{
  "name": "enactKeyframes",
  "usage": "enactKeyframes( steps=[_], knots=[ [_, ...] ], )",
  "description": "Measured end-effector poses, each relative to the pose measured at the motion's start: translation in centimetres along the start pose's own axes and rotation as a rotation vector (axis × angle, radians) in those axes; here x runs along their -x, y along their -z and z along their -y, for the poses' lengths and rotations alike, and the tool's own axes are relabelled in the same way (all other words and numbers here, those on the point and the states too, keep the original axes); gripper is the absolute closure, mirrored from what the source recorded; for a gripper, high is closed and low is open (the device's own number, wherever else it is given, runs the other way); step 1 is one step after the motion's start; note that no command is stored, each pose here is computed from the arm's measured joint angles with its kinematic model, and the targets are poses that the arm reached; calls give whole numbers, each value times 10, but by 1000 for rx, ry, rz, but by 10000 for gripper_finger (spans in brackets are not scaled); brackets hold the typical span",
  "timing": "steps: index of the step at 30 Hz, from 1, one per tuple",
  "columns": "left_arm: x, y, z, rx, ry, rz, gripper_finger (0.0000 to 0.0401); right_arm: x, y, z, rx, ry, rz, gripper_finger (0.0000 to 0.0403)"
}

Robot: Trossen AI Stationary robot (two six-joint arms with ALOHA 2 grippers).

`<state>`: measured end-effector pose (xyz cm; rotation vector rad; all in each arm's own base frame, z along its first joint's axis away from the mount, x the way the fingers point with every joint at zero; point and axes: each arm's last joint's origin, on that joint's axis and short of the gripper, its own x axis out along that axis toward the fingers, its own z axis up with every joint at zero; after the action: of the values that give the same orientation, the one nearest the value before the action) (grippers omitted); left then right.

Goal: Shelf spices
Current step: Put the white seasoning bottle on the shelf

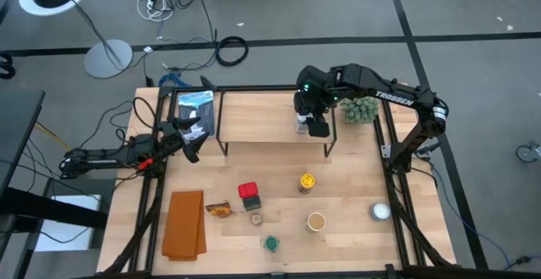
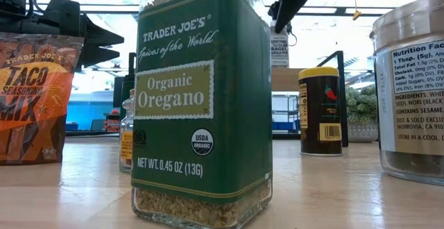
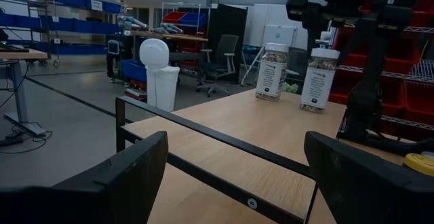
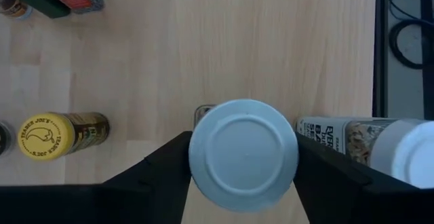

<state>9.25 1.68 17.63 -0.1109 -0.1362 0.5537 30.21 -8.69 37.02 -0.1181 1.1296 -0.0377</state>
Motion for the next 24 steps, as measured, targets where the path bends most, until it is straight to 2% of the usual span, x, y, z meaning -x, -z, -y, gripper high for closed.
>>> enactKeyframes(
  steps=[13,24],
  knots=[
    [0,0,0,0,0,0,50,0,1,1,1,34,-24,164],
    [0,0,0,0,0,0,50,0,2,2,12,83,-42,122]
  ],
)
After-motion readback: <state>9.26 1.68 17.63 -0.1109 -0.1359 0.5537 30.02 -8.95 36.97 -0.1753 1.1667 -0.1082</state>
